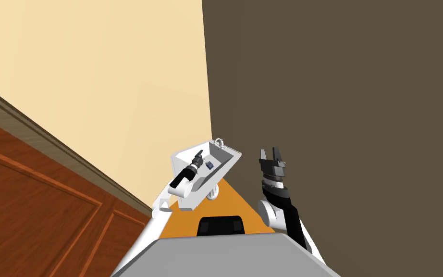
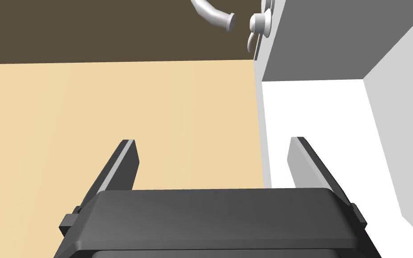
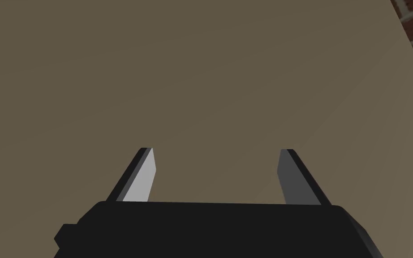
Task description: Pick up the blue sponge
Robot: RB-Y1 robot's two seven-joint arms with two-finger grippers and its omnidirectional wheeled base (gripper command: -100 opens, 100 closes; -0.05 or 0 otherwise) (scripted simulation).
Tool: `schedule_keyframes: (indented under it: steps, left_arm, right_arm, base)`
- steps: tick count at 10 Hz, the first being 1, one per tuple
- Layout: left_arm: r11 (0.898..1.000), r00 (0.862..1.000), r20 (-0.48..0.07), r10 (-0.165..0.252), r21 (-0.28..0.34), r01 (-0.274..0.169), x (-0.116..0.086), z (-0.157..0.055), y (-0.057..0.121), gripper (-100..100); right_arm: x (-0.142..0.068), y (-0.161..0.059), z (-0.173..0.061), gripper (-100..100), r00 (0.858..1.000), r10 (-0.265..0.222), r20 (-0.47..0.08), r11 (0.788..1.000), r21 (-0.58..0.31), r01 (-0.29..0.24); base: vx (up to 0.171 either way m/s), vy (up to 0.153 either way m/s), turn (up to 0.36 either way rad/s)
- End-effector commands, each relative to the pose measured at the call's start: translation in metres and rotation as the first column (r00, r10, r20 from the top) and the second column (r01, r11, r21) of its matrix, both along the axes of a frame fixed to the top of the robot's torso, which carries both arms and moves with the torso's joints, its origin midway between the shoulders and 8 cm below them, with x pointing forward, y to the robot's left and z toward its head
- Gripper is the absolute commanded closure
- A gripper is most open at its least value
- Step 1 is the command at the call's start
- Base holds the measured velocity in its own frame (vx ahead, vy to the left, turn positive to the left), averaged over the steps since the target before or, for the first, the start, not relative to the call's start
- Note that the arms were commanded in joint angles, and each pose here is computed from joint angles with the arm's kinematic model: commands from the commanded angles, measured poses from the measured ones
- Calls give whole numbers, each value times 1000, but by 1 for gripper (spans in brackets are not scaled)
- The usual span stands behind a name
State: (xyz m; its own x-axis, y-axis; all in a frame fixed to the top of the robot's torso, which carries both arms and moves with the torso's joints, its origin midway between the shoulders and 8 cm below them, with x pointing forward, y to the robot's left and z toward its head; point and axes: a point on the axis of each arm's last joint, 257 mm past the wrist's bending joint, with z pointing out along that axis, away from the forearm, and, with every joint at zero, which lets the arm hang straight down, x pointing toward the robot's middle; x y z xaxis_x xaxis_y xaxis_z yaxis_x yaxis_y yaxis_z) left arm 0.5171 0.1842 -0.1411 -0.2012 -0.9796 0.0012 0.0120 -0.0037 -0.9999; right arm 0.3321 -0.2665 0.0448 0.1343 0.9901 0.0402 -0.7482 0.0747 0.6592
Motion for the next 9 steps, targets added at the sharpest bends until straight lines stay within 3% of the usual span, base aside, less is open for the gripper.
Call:
schedule_keyframes:
  steps: [1,6,9]
  left_arm:
    - [1000,998,-66,-20,14,21,9,-20,-7,-100]
    - [999,983,-182,-31,38,38,13,-51,-12,-100]
    - [995,956,-288,-59,61,80,23,-78,-23,-100]
  right_arm:
    - [0,0,0,0,1000,0,0,1000,0,0]
    - [0,0,0,0,1000,0,0,1000,0,0]
    - [0,0,0,0,1000,0,0,1000,0,0]
  base:
    - [29,12,-64]
    - [14,7,-33]
    - [22,10,-63]
